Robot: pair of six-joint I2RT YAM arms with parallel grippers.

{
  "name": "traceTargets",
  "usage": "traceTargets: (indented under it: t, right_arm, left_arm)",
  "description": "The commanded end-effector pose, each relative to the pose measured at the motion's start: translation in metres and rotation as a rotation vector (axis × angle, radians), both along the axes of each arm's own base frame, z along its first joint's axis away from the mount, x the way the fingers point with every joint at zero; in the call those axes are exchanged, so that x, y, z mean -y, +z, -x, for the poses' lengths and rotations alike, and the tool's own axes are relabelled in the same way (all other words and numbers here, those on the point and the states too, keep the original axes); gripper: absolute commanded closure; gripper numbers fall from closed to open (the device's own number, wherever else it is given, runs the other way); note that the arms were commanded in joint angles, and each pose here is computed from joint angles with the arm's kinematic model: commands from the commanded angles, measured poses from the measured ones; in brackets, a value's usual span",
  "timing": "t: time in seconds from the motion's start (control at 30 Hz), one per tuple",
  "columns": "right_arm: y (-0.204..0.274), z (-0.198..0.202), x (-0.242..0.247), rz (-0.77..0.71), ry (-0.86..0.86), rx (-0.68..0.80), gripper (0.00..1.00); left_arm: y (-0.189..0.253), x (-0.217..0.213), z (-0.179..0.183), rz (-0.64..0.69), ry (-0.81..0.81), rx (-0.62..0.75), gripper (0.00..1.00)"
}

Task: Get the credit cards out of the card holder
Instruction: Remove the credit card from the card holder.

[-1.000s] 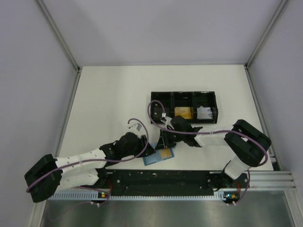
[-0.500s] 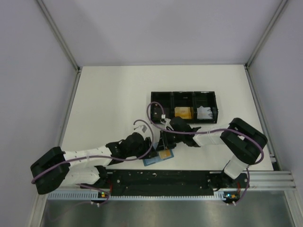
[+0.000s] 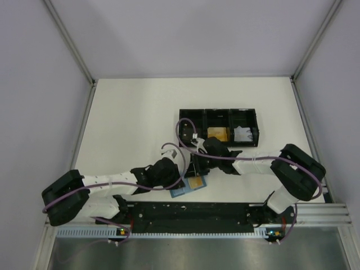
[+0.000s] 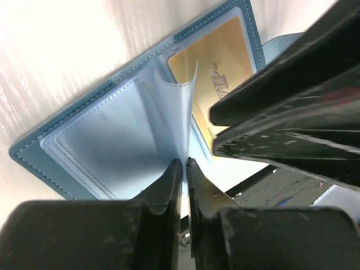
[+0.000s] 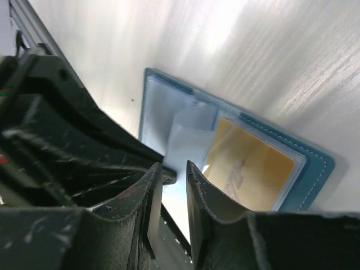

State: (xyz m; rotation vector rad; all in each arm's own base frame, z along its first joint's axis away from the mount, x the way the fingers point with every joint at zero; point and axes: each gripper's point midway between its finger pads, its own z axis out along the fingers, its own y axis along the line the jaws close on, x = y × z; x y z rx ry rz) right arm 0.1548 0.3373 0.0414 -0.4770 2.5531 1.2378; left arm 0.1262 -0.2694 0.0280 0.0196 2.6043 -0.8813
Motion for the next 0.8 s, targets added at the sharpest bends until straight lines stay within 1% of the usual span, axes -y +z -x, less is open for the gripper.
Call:
traceTargets:
  t: [0.0, 0.17, 0.3, 0.37, 0.43, 0.5, 0.57, 0.63, 0.77]
  right_arm:
    - [0.032, -0.020, 0.005, -0.042, -0.049, 0.125, 0.75]
    - [0.022, -0.023, 0.013, -0.022, -0.066, 0.121, 0.75]
    - [0.004, -0.023, 0.015, 0.006, -0.082, 0.102, 0.75]
    - [-0.002, -0.025, 0.015, 0.017, -0.080, 0.100, 0.75]
    - [-0.003, -0.025, 0.011, 0.007, -0.072, 0.097, 0.76]
    - [-0.005, -0.027, 0.009, 0.008, -0.072, 0.099, 0.80]
    - [-0.009, -0.028, 0.008, 0.016, -0.066, 0.099, 0.89]
    - [-0.010, -0.029, 0.006, 0.013, -0.060, 0.097, 0.96]
    - [-0.011, -0.030, 0.000, -0.004, -0.042, 0.094, 0.97]
  left_arm:
    - [0.004, -0.005, -0.005, -0.012, 0.035, 0.026, 0.89]
    - [0.005, -0.004, -0.005, 0.004, 0.037, 0.028, 0.89]
    - [0.004, -0.007, -0.002, 0.016, 0.043, 0.021, 0.89]
    - [0.012, -0.002, -0.005, 0.059, 0.048, 0.043, 0.89]
    - [0.013, -0.002, -0.005, 0.070, 0.052, 0.048, 0.89]
    - [0.015, -0.003, -0.005, 0.079, 0.054, 0.056, 0.89]
    - [0.015, -0.003, -0.006, 0.086, 0.062, 0.055, 0.89]
    - [0.016, -0.002, -0.005, 0.091, 0.058, 0.055, 0.89]
    - [0.017, -0.001, -0.006, 0.103, 0.056, 0.060, 0.89]
